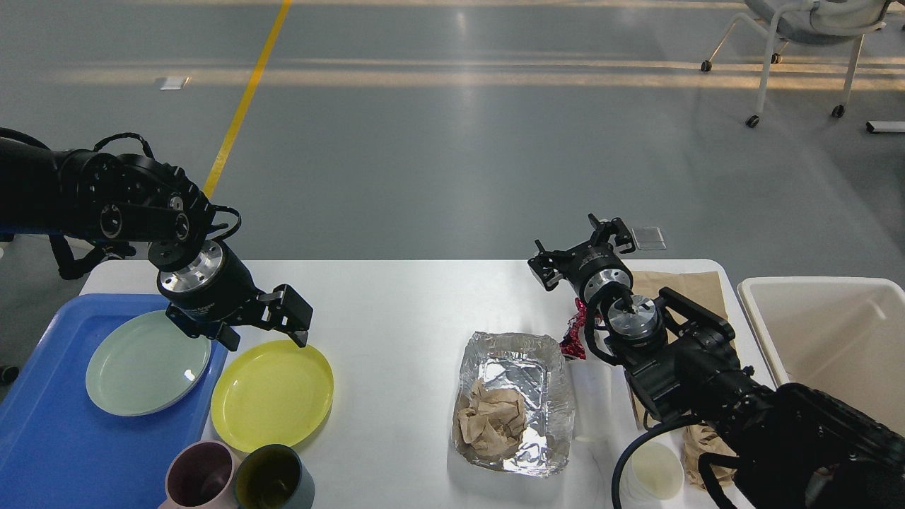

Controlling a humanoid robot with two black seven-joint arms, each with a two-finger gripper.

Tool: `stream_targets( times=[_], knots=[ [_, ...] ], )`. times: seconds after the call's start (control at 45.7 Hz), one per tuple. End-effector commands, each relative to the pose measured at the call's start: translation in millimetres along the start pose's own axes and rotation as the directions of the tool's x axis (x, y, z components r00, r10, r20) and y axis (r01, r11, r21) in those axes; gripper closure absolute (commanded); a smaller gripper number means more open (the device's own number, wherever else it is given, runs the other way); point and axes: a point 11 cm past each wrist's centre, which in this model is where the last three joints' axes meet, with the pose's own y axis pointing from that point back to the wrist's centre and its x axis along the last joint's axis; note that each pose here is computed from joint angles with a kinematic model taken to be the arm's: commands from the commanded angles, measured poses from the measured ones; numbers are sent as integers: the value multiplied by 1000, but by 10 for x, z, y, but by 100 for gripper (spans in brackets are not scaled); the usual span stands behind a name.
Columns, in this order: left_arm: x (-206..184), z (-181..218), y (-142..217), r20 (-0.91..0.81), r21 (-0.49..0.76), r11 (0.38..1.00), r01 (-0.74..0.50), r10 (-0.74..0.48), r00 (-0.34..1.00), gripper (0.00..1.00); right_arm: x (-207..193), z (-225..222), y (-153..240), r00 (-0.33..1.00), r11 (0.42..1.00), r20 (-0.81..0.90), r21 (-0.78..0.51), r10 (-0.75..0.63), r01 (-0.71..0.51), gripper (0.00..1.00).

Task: Tidy desktop
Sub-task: 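Lower the left gripper toward the dark green cup by the yellow plate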

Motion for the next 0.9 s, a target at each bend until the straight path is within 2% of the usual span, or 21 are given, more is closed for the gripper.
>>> stream_targets(
  times=[0.0, 0.241, 0.372, 0.591, 0.875],
  knots=[
    [1, -21, -27, 33, 27, 1000, -1, 0, 999, 2, -3, 1, 0, 1000, 1000, 0, 0, -1, 1, 0],
    [-76, 49, -159, 208, 86, 995, 42, -60, 976, 2, -3, 3, 0, 1000, 1000, 0, -2, -1, 1, 0],
    [-164, 12, -256, 331, 160, 984, 72, -123, 936, 2, -3, 1, 0, 1000, 1000, 0, 0, -1, 1, 0],
    [-396, 143, -433, 432, 159, 977, 143, -199, 880, 2, -3, 1, 0, 1000, 1000, 0, 0, -1, 1, 0],
    [-633, 160, -596, 617, 239, 955, 177, -290, 731, 2, -3, 3, 0, 1000, 1000, 0, -2, -1, 1, 0]
  ],
)
